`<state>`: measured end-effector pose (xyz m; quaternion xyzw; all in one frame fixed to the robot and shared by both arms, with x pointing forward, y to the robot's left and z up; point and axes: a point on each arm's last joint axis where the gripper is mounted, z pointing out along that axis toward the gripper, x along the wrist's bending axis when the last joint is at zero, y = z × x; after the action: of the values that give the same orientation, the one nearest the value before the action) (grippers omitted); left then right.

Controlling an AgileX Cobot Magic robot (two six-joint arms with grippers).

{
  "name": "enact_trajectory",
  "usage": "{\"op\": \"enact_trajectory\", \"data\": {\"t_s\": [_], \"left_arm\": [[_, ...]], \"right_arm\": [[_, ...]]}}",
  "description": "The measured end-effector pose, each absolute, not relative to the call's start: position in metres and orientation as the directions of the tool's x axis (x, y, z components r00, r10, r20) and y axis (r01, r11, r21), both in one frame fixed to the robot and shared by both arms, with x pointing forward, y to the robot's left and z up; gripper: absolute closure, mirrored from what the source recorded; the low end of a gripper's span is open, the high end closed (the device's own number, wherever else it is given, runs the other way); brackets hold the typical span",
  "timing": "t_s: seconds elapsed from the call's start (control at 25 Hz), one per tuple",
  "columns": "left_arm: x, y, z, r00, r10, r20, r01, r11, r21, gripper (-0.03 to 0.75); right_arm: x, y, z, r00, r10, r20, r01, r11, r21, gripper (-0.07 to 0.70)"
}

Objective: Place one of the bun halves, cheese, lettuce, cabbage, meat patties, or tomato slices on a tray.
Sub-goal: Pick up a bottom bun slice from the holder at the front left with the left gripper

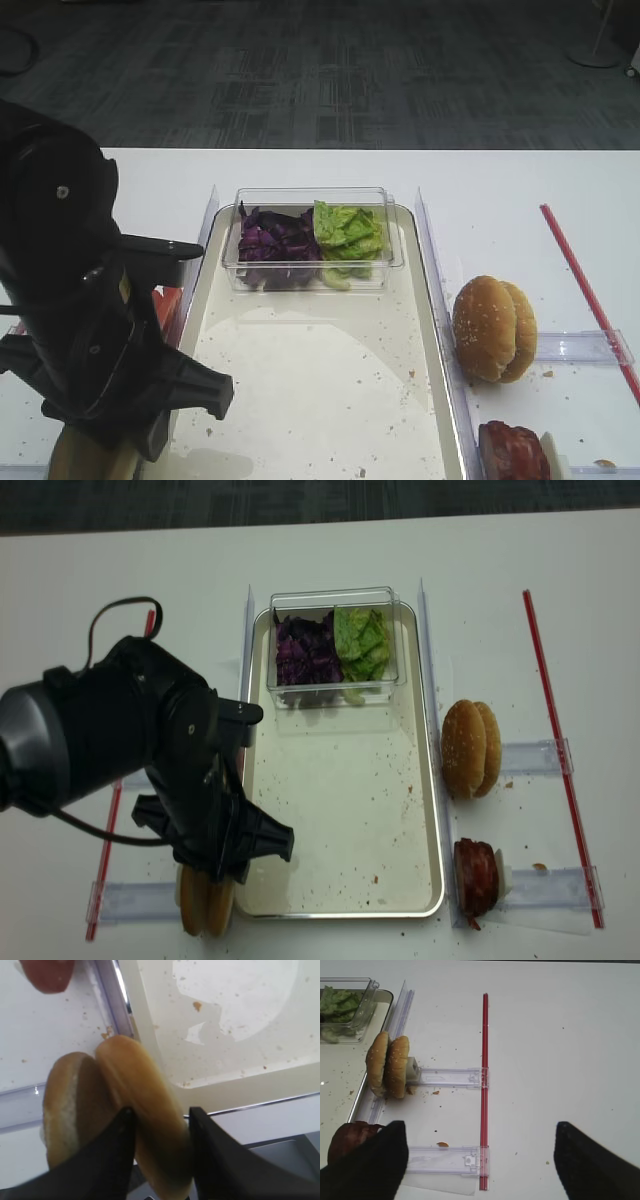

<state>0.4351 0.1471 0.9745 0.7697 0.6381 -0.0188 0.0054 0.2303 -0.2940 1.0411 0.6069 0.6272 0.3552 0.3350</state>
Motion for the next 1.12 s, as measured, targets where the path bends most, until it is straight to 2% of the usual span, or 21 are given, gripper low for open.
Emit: {"op": "enact_trajectory", "data": {"t_s": [0.6,0.84,1.12], "left_arm": [[0.435,0.151,0.974,0.208,0.978,0.010,0.978,-0.208,-0.021,0.618],[0.435,0.151,0.975,0.208,0.978,0.012,0.978,-0.208,-0.024,0.633],[0.444,0.145,0.996,0.208,0.978,0.009,0.978,-0.208,-0.019,0.634]], "right_arm": [[0.230,-0.294,1.041,-0.039,0.999,0.011,0.523,0.011,0.852,0.017],[0.230,-0.294,1.041,-0.039,0.999,0.011,0.523,0.011,0.852,0.017],[0.230,-0.294,1.041,-0.039,0.999,0.011,0.523,0.011,0.852,0.017]]}}
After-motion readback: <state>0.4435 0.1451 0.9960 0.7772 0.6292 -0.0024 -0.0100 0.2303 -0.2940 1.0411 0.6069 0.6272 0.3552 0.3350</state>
